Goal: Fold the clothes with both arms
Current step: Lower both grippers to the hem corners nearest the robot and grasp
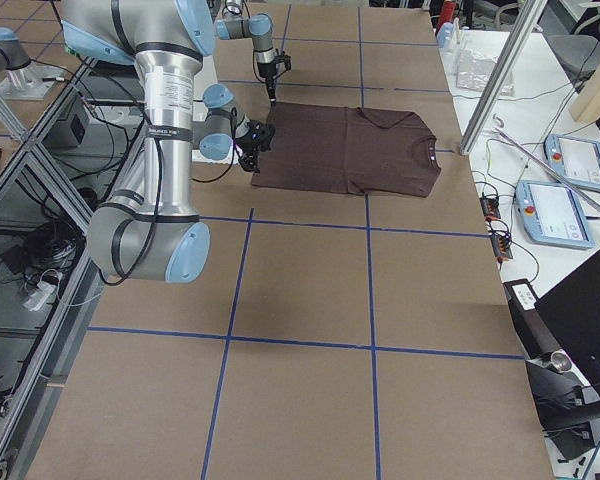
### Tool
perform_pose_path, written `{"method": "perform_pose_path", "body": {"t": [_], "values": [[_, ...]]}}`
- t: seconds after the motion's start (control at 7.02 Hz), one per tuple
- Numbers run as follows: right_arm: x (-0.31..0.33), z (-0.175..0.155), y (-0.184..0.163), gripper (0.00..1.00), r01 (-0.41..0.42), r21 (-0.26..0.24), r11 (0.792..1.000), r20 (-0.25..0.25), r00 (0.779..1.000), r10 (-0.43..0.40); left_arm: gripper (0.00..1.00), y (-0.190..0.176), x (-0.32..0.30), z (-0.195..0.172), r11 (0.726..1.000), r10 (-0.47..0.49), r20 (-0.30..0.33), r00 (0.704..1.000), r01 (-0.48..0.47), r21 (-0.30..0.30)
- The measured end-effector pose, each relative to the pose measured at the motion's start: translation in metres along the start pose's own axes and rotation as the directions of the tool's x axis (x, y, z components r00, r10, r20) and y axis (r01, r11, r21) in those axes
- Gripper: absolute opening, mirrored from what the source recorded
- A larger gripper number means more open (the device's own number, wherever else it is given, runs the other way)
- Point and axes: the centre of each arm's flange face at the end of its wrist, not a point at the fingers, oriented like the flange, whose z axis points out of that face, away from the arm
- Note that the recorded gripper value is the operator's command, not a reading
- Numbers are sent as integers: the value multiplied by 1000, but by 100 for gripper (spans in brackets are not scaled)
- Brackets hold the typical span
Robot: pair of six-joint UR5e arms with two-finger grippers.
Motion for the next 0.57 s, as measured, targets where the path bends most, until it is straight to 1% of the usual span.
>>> {"method": "perform_pose_path", "body": {"t": [0.57], "values": [[0, 0, 0, 98, 0, 2, 1000, 0, 1000, 0, 47, 0, -8, 4, 1000, 6, 36, 999, -6, 4]]}}
